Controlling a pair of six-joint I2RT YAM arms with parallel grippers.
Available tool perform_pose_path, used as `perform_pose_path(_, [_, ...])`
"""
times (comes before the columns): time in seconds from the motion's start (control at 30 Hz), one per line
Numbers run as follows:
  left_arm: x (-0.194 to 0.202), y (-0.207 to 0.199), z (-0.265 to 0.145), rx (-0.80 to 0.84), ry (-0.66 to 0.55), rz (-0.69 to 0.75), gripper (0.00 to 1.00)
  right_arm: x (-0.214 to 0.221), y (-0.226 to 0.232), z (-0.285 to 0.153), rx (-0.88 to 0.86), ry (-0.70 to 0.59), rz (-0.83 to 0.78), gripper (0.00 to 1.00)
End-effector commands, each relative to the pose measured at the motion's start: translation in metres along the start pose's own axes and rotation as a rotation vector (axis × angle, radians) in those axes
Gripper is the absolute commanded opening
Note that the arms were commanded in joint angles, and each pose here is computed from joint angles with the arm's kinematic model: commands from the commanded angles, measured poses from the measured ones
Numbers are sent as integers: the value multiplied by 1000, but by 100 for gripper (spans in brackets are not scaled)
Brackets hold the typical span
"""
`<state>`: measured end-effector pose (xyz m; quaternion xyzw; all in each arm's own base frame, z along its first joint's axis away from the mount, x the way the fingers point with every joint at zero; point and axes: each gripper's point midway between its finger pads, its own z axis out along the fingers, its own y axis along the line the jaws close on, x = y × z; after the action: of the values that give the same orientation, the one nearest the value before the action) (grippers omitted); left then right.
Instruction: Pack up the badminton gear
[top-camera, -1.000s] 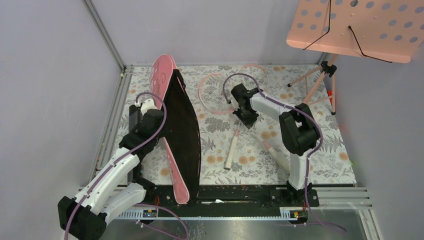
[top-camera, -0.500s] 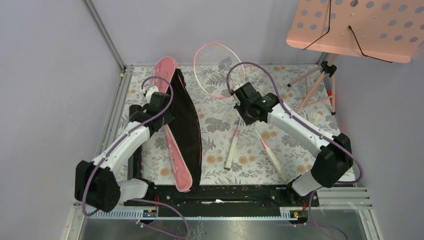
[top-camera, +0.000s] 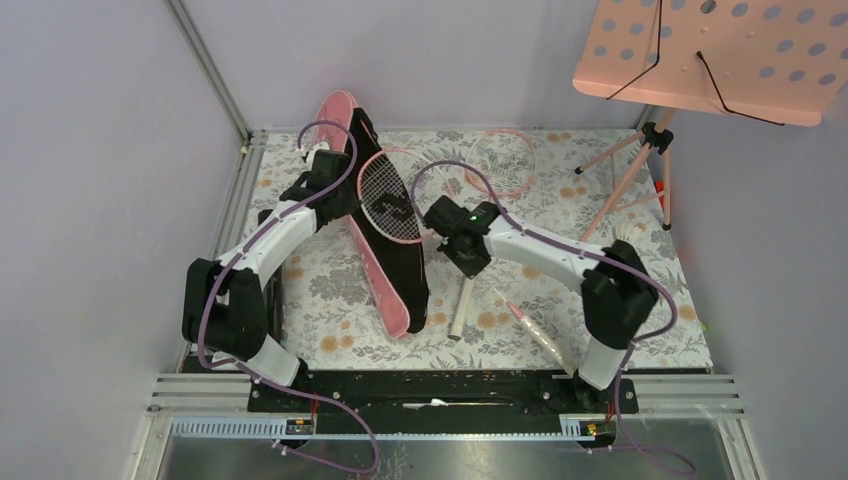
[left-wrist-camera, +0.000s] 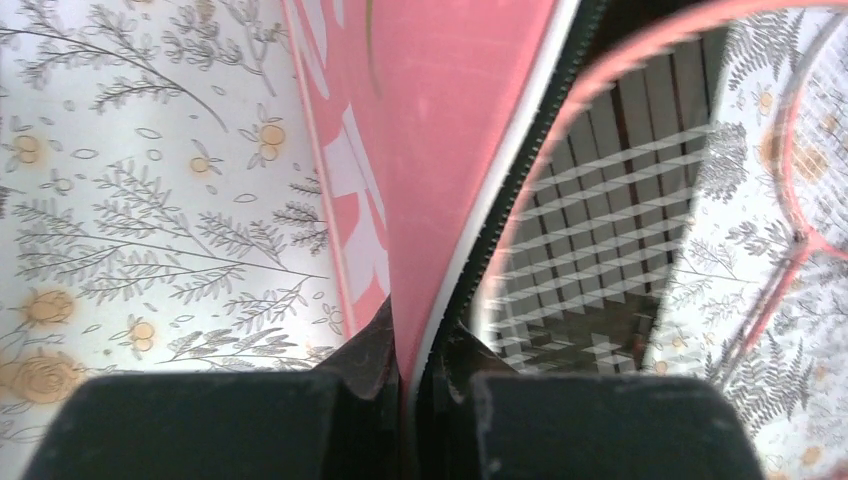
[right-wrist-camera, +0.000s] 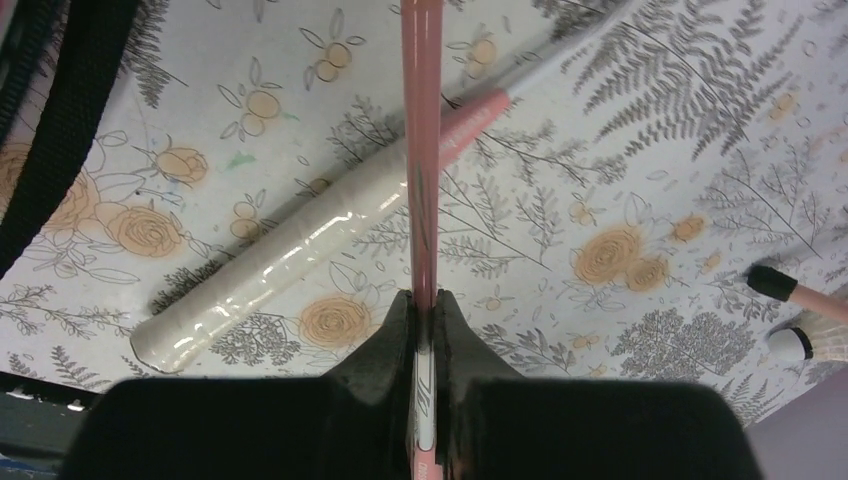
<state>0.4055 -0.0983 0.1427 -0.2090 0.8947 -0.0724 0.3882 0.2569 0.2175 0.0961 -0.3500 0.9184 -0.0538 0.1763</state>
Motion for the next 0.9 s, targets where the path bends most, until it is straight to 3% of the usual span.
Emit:
perform_pose_path(0.0, [-24,-37,-8,161,-58,-49,0,-27,18,2,24,-4,-41,0])
perform_pose_path(0.13, [-7,-47,-6,237,-10,-54,0,-52,39,8,-19,-7,-48,0])
perform_pose_path(0.3, [20,-52,-10,281,44,-41,0,-102,59,-12,-112,-103,65,0])
perform_pose_path(0.73, [85,-83,-72,568,173,31,0,-188,109,-32,-390,-333,244,0])
perform_pose_path(0.87, [106,-91,-95,698,244,22,0,-213,105,-40,-421,-455,327,0])
